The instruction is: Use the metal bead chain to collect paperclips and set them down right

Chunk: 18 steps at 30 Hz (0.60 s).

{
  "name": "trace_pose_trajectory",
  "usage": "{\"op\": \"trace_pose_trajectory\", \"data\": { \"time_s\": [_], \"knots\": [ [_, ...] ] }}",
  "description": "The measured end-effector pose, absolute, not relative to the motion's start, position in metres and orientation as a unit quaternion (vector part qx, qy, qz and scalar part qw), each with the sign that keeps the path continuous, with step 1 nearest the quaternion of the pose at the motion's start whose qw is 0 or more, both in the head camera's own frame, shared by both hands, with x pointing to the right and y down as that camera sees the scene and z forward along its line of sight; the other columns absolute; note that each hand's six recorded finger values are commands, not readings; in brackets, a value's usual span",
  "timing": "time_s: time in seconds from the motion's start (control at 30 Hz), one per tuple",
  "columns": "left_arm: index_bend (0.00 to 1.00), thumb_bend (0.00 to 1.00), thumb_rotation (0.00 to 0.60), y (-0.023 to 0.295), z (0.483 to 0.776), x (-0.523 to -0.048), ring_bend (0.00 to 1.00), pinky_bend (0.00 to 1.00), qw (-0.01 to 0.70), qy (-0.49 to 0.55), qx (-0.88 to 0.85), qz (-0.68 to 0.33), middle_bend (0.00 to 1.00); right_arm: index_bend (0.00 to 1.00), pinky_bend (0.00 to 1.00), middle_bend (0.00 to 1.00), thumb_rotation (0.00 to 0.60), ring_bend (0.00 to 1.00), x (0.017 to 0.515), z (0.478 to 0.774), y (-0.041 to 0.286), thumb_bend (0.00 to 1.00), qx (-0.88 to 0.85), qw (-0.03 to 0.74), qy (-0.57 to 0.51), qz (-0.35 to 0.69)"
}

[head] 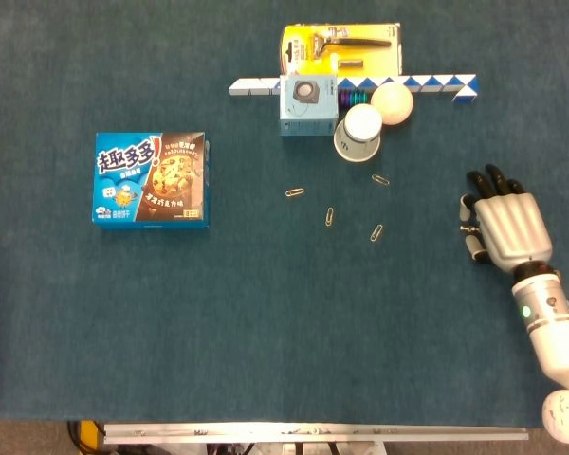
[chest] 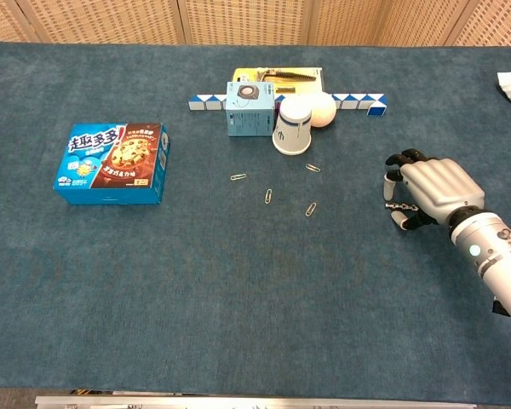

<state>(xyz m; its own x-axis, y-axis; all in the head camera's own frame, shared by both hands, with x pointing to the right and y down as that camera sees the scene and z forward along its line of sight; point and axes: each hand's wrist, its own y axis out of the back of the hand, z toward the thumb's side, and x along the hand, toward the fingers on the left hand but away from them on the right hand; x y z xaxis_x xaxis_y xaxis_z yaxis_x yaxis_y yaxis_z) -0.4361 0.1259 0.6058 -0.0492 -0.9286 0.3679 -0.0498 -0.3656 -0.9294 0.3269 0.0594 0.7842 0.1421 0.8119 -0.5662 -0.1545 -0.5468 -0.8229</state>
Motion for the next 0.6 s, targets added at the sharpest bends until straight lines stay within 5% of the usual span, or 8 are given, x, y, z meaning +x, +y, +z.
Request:
{"op": "trace_pose_trajectory", "data": {
  "time_s": [0.6],
  "knots": [
    [0.43, 0.25, 0.6, 0.1259, 0.6057, -0.436, 0.17, 0.3, 0.374, 0.422, -0.58, -0.588, 0.29, 0.52, 0.22, 0.15, 0.6, 0.06, 0.3288, 0.7863, 0.0595, 0.34, -0.64, 0.396, -0.256, 0.606]
  ]
}}
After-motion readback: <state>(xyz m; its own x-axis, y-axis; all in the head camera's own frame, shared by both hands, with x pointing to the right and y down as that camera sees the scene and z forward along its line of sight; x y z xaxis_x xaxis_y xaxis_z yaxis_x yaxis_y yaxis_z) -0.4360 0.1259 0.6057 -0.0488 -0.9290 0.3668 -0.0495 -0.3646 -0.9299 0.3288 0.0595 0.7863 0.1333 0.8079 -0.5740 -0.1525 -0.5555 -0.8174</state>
